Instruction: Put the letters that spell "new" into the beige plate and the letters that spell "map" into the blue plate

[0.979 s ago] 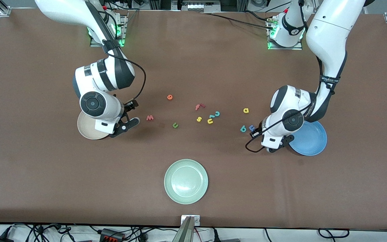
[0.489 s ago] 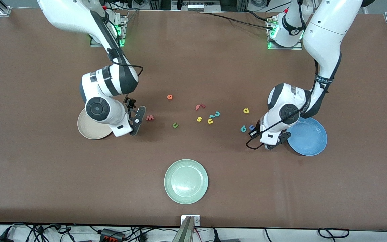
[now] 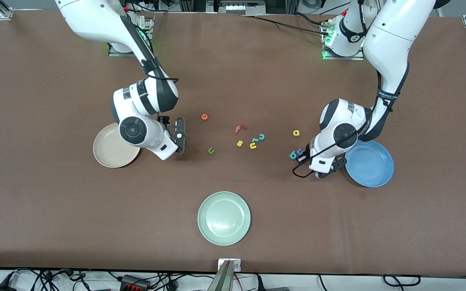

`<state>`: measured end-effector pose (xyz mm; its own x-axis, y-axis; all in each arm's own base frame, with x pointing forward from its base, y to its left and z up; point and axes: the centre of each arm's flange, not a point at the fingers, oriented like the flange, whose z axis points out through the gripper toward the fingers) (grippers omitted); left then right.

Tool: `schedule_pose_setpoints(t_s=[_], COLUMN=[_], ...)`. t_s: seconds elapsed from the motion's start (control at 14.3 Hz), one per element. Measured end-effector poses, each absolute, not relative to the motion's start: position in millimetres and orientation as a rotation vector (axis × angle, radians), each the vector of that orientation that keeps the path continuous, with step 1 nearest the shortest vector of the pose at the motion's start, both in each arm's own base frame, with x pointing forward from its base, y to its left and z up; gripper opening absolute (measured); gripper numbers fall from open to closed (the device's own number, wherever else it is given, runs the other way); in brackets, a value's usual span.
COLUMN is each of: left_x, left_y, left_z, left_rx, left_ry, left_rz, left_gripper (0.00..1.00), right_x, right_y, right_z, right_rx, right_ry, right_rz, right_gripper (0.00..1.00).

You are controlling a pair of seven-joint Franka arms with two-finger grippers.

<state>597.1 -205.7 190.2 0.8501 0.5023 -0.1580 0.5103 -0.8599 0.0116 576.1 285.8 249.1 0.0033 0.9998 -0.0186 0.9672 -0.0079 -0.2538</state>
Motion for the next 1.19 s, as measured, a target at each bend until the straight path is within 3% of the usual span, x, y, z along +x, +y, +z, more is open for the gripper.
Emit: schedule_pose_setpoints(t_s=[0.35, 0.91, 1.19], left_x=[640.2, 645.6, 644.5], left_y=[-117.7, -9.1, -8.4], left_z=[251.6, 216.5, 210.5], left_rx=[3.070, 3.185, 3.168], left_ry=[0.519, -0.187, -0.264], left_rz=[-0.231, -0.097, -0.079], left_gripper=[0.28, 0.28, 0.59], right_x=[562.1, 531.3, 522.8], right_y=[293.6, 318.5, 309.7], right_z=[223.8, 199.7, 183.5], right_rx=[-2.094, -2.020, -2.033], right_ry=[-2.154, -2.334, -2.355], right_rz=[0.202, 0.170, 0.128], right_gripper=[1.00, 1.00, 1.00])
